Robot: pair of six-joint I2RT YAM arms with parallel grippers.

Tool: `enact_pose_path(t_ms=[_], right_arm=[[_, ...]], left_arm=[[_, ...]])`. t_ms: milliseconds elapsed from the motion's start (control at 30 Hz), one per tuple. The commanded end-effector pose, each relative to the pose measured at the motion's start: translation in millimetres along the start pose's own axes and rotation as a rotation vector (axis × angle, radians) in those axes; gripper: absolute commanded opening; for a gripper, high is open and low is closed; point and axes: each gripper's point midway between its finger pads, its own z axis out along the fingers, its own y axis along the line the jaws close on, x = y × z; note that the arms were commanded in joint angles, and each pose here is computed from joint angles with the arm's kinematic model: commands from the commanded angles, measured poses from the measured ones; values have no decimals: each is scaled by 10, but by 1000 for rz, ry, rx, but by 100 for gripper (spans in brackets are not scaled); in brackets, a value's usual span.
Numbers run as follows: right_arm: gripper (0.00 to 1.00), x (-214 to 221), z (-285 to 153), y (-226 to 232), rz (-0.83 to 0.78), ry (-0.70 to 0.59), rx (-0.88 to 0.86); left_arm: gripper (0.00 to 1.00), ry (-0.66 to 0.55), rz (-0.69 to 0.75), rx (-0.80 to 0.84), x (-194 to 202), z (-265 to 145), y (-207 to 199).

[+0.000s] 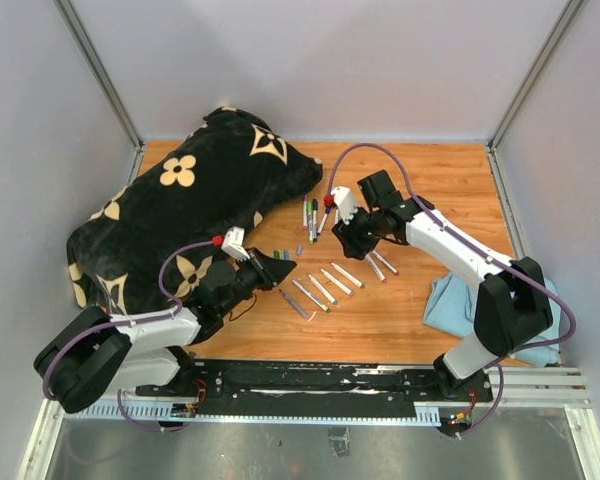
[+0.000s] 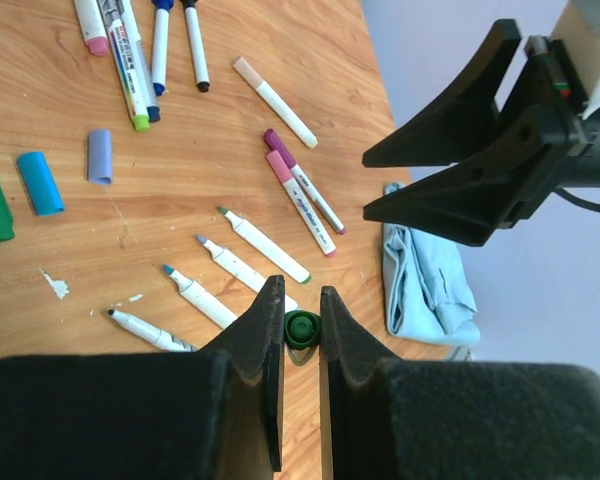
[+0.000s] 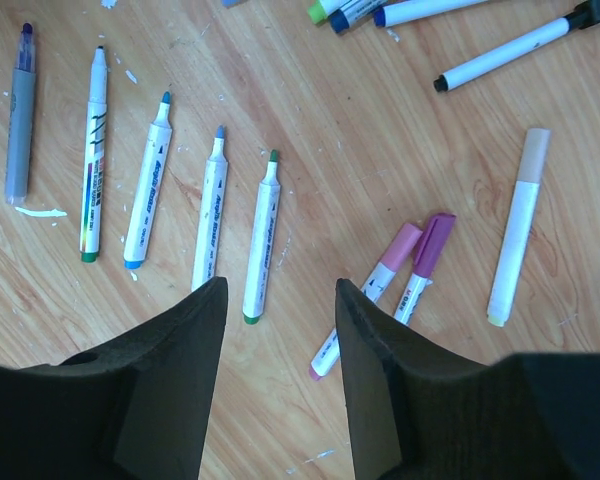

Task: Open the pen caps
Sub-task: Place the pen at the center of the board, then place the pen cap at the center of the board.

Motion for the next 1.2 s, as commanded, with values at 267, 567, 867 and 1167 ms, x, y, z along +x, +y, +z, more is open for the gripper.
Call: enact_pose_path(t_ms=[267,567,867,1167], right_arm=[[49,-18,-212,-55,6,-53,-12],[50,-19,-262,-89,17,-65,-5],[50,-5,-261,-106,23,-63,-3],[50,5,-265,-139,32,-61,8]], left_arm=[[0,27,46,-32,127,256,-49],[0,74,82,-133,286,398,96],[0,103,110,-210,380,498,191],[0,119,135,-290,440,597,319]])
